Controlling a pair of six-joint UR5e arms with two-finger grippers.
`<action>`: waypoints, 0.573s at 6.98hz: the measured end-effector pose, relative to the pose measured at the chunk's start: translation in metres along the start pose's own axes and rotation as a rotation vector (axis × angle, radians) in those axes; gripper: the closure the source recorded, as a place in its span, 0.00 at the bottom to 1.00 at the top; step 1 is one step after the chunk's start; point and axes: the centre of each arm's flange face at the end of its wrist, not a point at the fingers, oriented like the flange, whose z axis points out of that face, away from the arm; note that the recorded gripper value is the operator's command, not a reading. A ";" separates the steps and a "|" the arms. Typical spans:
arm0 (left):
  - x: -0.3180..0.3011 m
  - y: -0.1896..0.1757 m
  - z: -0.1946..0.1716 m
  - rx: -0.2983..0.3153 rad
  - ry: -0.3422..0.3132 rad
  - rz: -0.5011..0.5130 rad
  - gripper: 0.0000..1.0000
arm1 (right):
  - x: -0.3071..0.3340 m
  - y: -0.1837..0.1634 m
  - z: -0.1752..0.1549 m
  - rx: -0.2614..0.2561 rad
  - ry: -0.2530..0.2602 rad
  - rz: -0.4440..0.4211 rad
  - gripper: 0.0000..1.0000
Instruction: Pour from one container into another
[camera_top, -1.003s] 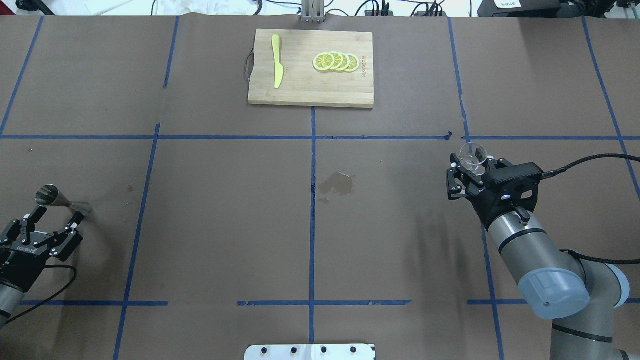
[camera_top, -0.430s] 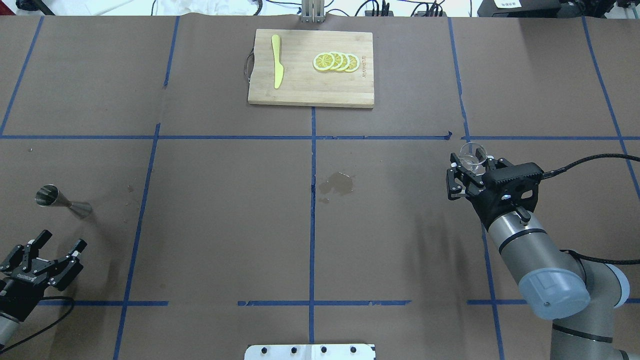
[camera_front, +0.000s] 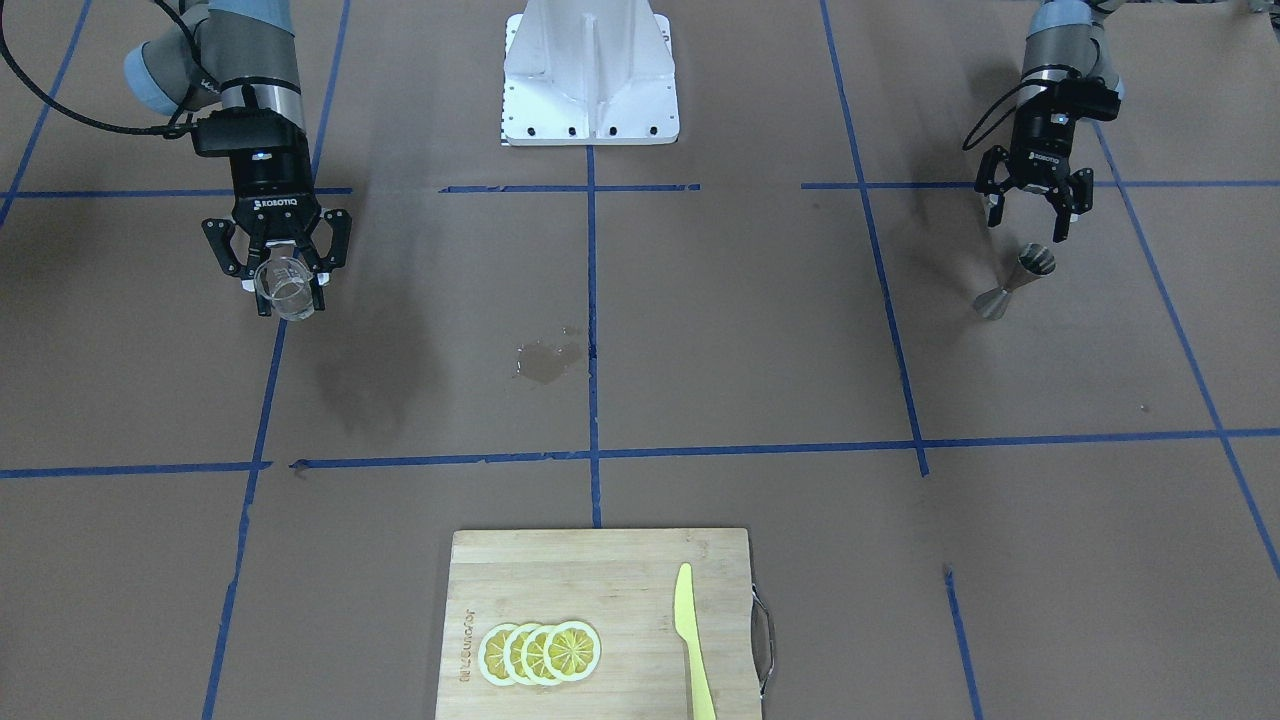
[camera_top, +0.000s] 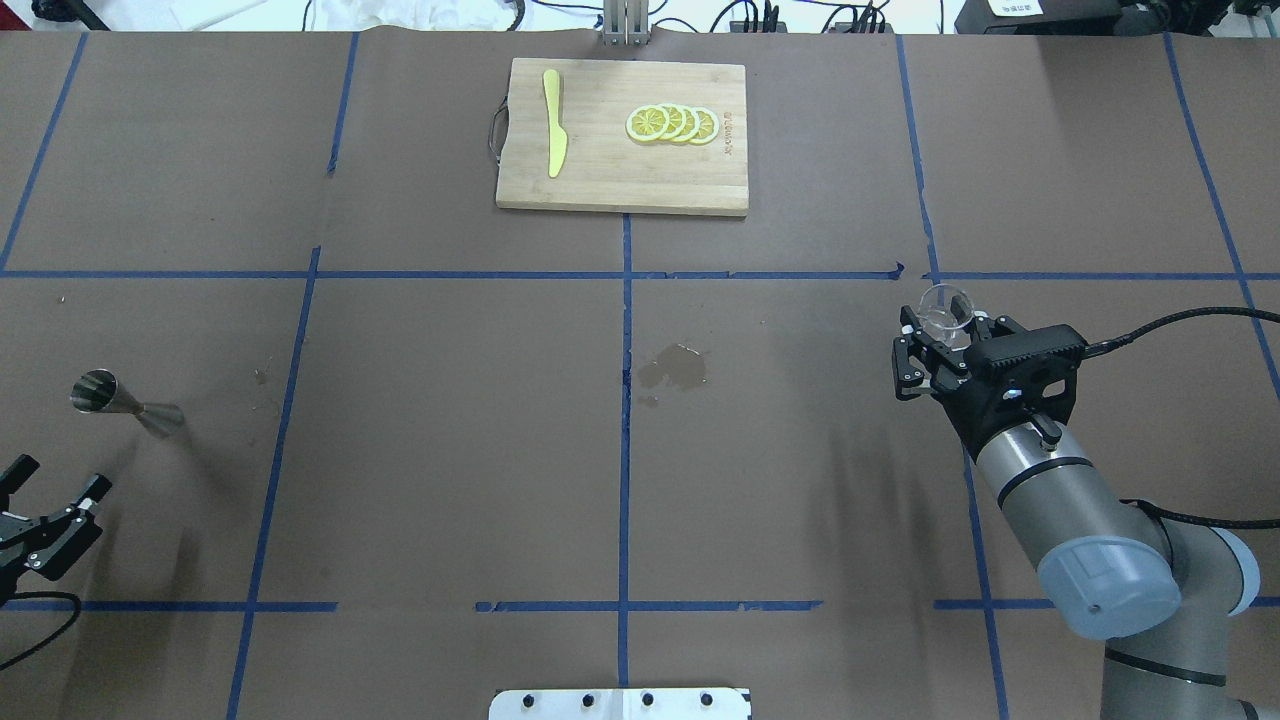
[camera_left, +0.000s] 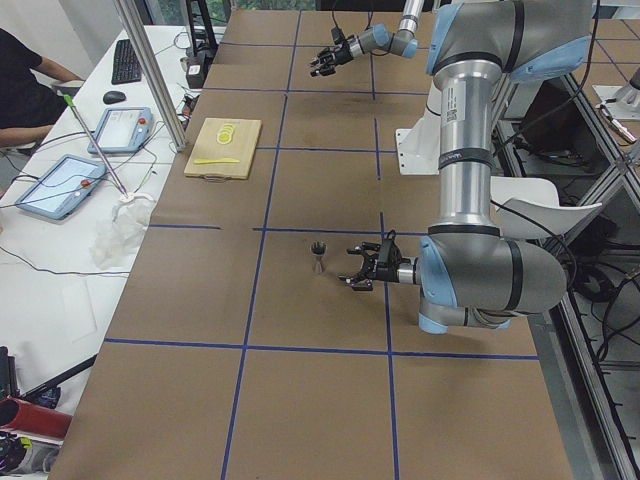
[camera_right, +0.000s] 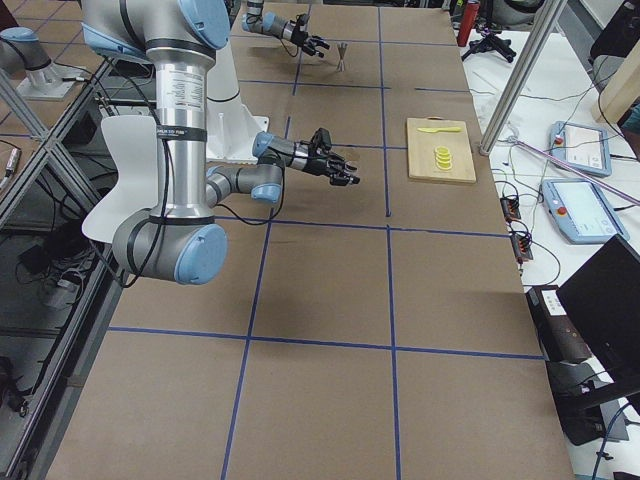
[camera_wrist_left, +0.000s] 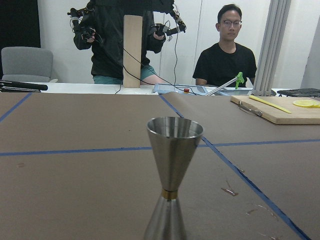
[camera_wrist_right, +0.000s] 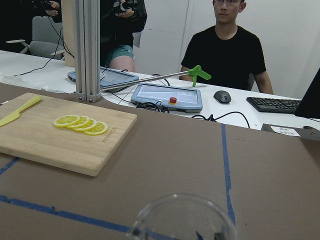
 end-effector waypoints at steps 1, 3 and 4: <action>-0.019 -0.005 -0.004 0.008 -0.007 0.002 0.00 | 0.000 -0.001 0.000 0.001 0.000 0.001 1.00; -0.047 -0.013 -0.009 0.025 -0.015 -0.018 0.00 | 0.001 -0.001 0.000 0.002 0.000 0.003 1.00; -0.055 -0.019 -0.008 0.040 -0.026 -0.029 0.00 | 0.001 -0.001 0.000 0.003 0.001 0.003 1.00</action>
